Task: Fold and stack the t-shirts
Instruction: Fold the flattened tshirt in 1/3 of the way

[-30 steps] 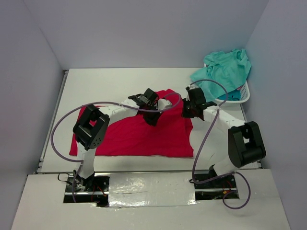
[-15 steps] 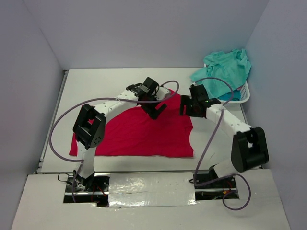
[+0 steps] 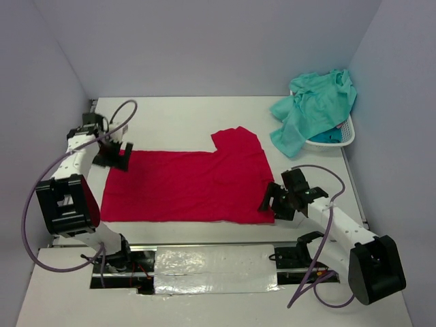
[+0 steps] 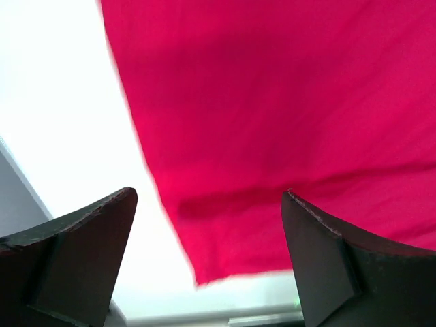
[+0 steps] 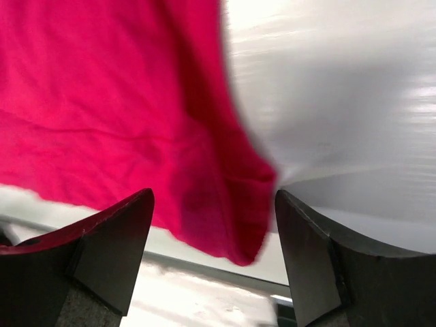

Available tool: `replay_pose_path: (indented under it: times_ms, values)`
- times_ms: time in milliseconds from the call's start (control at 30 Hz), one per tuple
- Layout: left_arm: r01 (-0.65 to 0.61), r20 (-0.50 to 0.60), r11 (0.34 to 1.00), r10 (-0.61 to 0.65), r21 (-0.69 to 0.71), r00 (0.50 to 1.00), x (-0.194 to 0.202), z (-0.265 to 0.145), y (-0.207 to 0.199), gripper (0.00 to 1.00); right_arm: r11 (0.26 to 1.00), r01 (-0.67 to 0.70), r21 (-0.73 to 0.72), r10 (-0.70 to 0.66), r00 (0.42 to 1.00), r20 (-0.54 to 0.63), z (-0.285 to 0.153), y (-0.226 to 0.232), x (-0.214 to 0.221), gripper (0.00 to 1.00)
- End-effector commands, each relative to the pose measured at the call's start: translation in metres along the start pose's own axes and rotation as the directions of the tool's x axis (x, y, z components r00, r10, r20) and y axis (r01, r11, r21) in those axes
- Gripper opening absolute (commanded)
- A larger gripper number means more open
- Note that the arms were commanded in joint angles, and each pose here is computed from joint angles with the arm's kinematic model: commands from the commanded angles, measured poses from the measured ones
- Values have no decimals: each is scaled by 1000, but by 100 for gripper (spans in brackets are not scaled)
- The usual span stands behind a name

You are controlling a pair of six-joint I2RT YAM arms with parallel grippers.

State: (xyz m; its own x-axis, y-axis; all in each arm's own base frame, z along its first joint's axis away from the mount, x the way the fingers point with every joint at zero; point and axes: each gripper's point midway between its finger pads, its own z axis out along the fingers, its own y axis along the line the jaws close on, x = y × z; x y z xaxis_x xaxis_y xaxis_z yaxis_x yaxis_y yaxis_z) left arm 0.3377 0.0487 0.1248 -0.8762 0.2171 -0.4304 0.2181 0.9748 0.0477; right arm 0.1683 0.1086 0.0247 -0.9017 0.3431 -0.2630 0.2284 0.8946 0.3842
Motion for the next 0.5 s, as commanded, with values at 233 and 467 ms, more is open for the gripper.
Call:
replay_pose_path:
  times_ms: [233, 467]
  values:
    - [107, -361, 993, -78, 59, 929, 160, 41, 21, 89, 993, -80, -89, 70, 992, -107, 16, 7, 31, 51]
    - [129, -401, 988, -83, 90, 912, 181, 41, 14, 28, 995, -82, -53, 80, 995, -53, 7, 8, 13, 0]
